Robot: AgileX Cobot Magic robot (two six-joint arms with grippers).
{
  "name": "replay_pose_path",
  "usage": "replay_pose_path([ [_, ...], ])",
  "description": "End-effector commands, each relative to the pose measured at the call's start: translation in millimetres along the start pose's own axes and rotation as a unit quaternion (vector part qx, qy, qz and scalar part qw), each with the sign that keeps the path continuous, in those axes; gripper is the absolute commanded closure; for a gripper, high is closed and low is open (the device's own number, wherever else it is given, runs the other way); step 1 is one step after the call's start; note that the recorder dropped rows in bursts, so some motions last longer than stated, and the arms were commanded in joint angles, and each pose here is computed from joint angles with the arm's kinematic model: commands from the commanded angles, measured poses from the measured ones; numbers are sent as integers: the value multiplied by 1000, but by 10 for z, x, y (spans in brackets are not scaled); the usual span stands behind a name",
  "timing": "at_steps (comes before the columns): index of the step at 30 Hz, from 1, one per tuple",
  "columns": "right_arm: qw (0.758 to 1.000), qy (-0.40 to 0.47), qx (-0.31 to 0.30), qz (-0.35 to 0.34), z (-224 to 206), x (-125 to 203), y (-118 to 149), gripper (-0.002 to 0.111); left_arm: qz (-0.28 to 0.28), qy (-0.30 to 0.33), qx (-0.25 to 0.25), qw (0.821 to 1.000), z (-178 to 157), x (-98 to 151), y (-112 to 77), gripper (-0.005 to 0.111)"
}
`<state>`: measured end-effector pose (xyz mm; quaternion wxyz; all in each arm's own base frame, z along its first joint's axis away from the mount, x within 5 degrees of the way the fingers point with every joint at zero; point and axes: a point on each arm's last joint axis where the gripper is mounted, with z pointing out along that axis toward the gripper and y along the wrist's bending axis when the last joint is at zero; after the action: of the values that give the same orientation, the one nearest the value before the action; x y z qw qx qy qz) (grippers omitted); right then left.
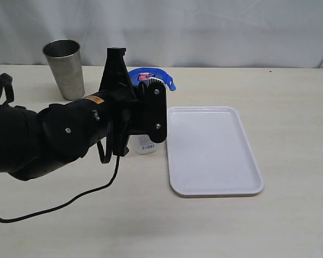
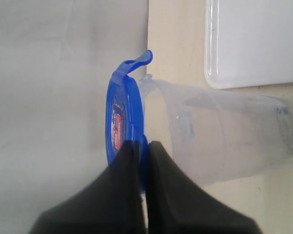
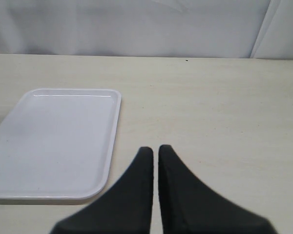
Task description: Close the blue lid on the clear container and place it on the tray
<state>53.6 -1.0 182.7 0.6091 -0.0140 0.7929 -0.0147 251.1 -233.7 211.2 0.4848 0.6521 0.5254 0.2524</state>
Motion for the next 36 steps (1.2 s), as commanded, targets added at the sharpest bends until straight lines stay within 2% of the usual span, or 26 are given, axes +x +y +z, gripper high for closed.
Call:
replay_pose_path([
  [1,1000,-5,-1,-3,0,0,2,104,8,1,0,1000,-26,-11,-2,107],
  [8,1000,-5,-1,-3,0,0,2,104,6,19,-28,999,-32,22,53,107],
  [16,1000,-5,-1,-3,0,0,2,104,6,21,-30,999,-33,24,57,107],
  [22,1000,-5,-1,-3,0,0,2,104,1,48,-68,997,-43,74,125,107],
  [34,1000,-5,-1,-3,0,0,2,104,-3,50,-71,996,-43,76,134,107],
  [36,1000,-5,-1,-3,0,0,2,104,-18,56,-78,995,-39,103,150,107],
])
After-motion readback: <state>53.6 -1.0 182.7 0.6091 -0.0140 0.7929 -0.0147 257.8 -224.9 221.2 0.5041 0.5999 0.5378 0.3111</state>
